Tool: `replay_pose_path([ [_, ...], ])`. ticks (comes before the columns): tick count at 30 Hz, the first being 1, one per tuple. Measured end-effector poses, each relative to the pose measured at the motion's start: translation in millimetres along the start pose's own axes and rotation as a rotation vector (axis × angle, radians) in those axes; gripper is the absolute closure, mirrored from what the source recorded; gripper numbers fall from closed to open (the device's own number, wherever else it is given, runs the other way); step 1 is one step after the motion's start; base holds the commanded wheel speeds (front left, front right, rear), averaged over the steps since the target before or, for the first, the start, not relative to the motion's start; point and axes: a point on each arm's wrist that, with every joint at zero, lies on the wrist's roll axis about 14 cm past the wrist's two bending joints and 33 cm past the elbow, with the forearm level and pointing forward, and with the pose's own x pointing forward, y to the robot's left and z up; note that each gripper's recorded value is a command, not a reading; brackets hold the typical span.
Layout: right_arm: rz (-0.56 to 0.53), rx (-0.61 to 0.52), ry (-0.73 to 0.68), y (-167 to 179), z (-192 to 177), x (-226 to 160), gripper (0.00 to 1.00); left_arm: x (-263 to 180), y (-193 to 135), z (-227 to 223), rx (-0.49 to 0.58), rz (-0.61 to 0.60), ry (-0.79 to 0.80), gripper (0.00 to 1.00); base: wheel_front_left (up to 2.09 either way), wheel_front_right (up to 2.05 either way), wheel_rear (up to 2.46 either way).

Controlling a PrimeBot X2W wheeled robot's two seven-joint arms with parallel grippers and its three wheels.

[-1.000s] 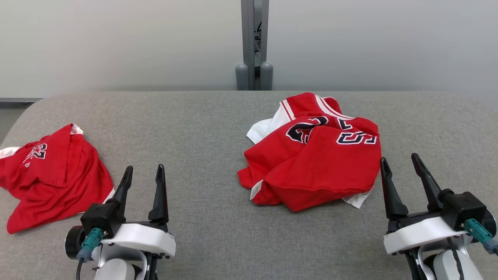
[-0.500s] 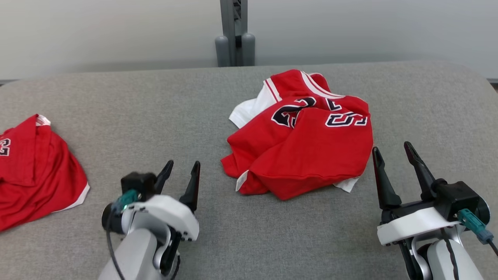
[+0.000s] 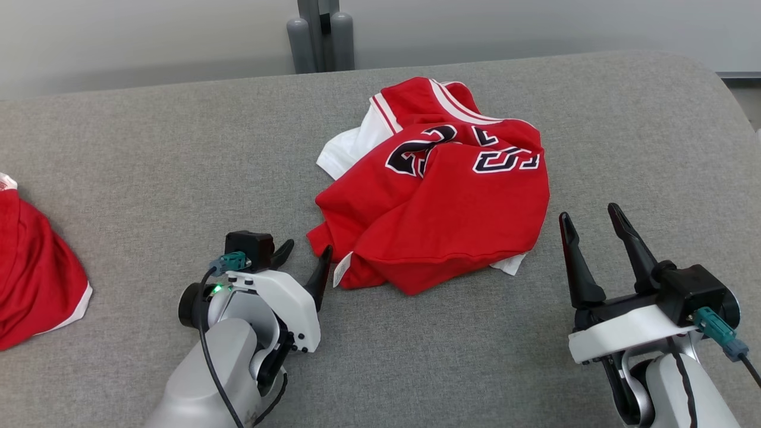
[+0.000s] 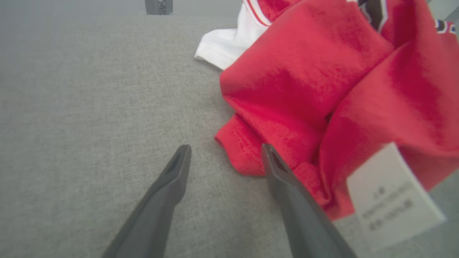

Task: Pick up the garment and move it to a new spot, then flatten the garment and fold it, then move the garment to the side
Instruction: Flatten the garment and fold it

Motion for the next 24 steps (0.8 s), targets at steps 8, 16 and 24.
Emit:
replay_pose_path([
  [8,-0.012,-0.002,0.013,-5.1,-5.1,2.2,0.0,12.2,-8.4,-8.4,-0.003,-0.038,0.059,0.0,0.0,0.0,0.0],
  [16,-0.031,-0.004,0.026,-12.9,-11.1,6.4,0.0,26.7,-9.8,-13.2,-0.02,-0.051,0.1,1.0,0.0,0.0,0.0],
  [24,-0.04,-0.005,0.019,-15.9,-8.5,6.6,0.0,29.6,5.3,8.8,-0.063,0.022,-0.006,1.0,0.0,0.0,0.0],
])
